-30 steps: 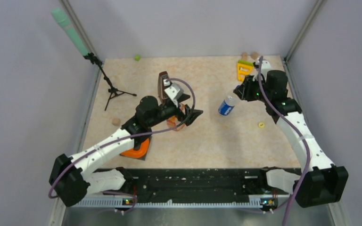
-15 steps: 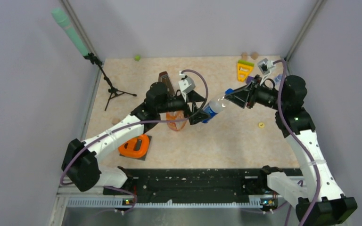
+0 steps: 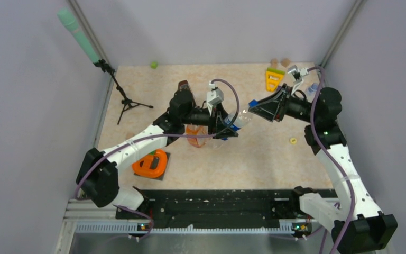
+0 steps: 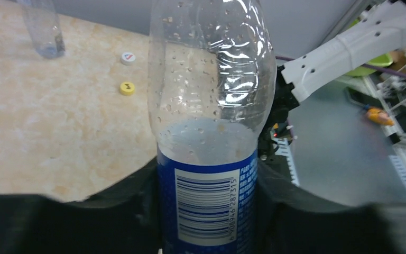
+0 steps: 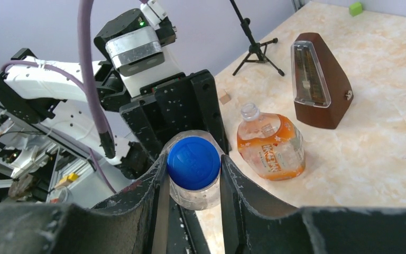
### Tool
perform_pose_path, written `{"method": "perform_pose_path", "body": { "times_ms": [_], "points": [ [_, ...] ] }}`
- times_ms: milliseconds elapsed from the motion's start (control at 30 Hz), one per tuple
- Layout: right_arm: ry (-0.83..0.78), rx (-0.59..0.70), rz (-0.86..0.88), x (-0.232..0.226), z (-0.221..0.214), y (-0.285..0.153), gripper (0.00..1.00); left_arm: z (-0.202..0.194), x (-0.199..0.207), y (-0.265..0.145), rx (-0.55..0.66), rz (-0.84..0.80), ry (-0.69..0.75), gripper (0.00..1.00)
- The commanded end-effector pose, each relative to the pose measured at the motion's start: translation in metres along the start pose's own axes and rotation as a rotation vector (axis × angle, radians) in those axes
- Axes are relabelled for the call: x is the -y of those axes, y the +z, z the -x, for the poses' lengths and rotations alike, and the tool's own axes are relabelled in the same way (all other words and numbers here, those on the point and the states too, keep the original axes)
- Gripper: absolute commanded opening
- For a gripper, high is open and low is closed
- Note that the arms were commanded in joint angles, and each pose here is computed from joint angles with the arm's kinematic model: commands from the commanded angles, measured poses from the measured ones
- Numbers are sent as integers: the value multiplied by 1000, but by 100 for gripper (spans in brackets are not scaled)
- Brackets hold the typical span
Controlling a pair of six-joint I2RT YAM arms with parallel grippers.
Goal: Unscrew the bottle caps
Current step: Pick up the plastic bottle at the center of the board, then unscrew the bottle cap from the plastic bottle.
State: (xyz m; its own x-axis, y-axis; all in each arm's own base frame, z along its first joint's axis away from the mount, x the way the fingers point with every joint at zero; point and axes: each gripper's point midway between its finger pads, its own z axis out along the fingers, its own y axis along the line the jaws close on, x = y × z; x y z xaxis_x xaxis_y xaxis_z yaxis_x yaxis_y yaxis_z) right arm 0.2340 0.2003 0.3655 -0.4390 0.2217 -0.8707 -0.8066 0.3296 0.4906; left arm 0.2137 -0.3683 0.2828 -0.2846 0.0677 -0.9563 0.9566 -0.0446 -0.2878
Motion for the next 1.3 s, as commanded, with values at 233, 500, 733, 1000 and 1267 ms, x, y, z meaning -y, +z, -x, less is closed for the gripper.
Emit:
{"method": "perform_pose_path", "body": {
  "times_ms": [233, 500, 733, 1000, 1267],
  "points": [
    [33, 66, -101, 18, 1, 1, 42, 14, -27, 0, 0, 167, 14, 16],
    [141, 320, -218, 38, 31, -1, 61, 7, -49, -8, -46, 558, 96, 7],
    [222, 373, -303, 50, 22, 6, 62, 16, -44, -3, 30, 711, 155, 2],
    [236, 434, -317, 50, 23, 7, 57, 16, -40, -5, 23, 787, 211, 0],
    [273, 453, -286, 52, 24, 12, 56, 11, -34, -4, -1, 805, 260, 0]
  ]
}}
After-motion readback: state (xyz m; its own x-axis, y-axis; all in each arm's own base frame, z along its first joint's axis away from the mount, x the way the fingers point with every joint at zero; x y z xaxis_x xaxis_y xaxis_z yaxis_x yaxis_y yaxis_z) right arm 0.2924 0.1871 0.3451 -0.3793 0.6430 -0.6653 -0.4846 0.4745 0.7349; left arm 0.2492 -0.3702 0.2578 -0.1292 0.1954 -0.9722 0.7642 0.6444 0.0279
